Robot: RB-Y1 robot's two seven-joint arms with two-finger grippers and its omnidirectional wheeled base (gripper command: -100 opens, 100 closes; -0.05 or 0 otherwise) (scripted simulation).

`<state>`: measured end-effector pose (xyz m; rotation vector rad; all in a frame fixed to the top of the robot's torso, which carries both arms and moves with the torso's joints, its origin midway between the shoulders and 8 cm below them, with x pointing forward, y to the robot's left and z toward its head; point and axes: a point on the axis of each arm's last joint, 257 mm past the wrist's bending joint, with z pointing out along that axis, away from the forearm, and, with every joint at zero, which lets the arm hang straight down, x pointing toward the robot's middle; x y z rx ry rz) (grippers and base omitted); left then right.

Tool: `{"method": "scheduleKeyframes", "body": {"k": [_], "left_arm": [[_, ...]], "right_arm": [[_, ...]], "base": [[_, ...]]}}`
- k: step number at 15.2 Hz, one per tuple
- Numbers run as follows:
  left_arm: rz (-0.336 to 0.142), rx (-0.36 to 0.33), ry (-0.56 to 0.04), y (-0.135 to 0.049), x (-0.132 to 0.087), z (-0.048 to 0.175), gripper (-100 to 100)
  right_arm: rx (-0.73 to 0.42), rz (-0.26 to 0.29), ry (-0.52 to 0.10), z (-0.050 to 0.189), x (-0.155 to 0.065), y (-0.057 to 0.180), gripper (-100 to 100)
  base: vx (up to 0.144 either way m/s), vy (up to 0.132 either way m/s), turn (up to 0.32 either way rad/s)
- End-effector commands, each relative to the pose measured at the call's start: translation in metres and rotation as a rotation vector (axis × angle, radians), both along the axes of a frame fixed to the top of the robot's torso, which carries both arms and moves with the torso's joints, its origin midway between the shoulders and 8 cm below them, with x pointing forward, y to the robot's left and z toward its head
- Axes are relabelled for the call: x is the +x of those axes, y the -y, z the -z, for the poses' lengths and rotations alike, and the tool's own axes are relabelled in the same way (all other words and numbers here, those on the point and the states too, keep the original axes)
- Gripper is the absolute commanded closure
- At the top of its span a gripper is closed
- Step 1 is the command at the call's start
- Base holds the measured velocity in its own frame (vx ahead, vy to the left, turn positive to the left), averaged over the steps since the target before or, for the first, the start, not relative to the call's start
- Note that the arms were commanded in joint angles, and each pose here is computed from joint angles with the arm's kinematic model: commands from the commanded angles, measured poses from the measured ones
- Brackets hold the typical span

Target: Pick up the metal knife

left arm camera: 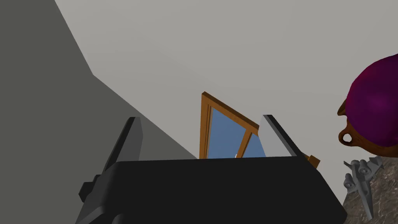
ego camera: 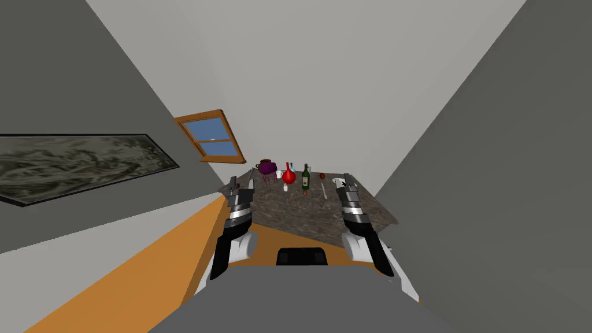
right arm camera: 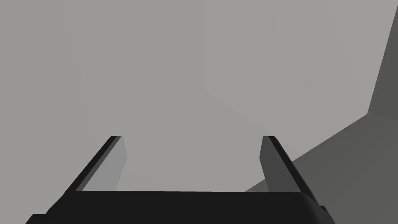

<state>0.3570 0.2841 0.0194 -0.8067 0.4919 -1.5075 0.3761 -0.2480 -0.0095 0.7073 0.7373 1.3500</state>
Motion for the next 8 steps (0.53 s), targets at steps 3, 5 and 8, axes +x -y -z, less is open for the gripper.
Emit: {"method": "scheduleKeyframes", "body": {"k": [3, 5, 8], "left_arm": [[0.0, 0.0, 0.0, 0.0, 0.0, 0.0, 0], [0.0, 0.0, 0.0, 0.0, 0.0, 0.0, 0], [0.0, 0.0, 0.0, 0.0, 0.0, 0.0, 0]], "right_arm": [[-0.034, -0.021, -0.059, 0.021, -0.006, -0.002, -100], [-0.053, -0.042, -0.124, 0.044, -0.014, -0.003, -100], [-0.062, -0.055, -0.165, 0.059, -0.019, -0.003, -100]], "base": [[-0.04, -0.027, 0.11], [-0.057, -0.048, 0.135], [-0.055, -0.047, 0.122]]}}
